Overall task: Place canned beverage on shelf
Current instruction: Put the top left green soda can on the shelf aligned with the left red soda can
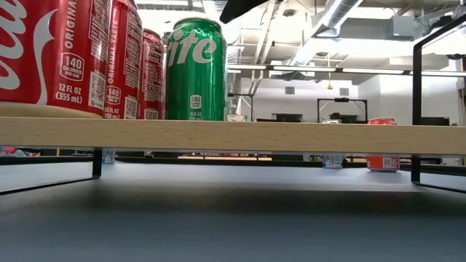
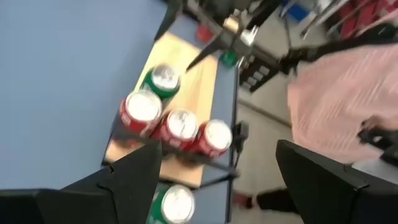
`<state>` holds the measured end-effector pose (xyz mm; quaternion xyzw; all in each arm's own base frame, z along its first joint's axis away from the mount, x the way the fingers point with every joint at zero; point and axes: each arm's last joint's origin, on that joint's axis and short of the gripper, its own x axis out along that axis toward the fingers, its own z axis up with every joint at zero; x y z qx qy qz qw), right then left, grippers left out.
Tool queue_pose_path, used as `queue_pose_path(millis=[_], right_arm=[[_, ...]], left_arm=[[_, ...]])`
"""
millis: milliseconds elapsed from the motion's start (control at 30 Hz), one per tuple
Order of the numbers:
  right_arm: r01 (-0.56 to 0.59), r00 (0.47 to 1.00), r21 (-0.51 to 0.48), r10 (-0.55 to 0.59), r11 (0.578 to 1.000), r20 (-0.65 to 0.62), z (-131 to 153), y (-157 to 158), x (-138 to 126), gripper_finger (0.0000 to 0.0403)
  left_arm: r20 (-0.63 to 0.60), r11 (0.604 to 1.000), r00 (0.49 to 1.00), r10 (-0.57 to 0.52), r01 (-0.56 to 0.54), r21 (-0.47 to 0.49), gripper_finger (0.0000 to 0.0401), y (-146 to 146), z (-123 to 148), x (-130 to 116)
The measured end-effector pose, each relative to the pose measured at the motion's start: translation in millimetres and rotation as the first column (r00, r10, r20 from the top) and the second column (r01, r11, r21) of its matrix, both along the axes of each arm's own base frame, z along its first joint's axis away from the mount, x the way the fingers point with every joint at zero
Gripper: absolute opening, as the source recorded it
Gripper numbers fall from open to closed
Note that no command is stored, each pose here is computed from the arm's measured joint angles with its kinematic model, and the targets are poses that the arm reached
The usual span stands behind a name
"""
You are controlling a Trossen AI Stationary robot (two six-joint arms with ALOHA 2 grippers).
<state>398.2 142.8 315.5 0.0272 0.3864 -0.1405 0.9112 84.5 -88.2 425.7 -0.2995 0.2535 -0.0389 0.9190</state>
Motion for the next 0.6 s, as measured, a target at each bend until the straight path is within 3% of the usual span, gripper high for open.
queue_pose_path(millis=[200, 367, 600], right_arm=[[-0.009, 0.999, 0.005, 0.009, 1.000, 0.031, 2.1, 1.3, 2.4, 0.0308], [-0.050, 0.993, 0.002, 0.050, 0.999, 0.106, 7.7, 7.6, 6.9, 0.0308], [-0.079, 0.991, -0.021, 0.081, 0.997, 0.103, 8.1, 10.4, 6.3, 0.0308]], left_arm=[[-0.077, 0.999, 0.997, -0.008, 0.011, 0.044, 0.0302, 8.3, -5.3, 8.1], [-0.080, 0.995, 0.997, 0.019, -0.011, 0.103, 0.0302, 11.2, -7.0, 15.9], [-0.071, 0.985, 0.996, 0.058, -0.046, 0.169, 0.0302, 14.4, -8.1, 22.4]])
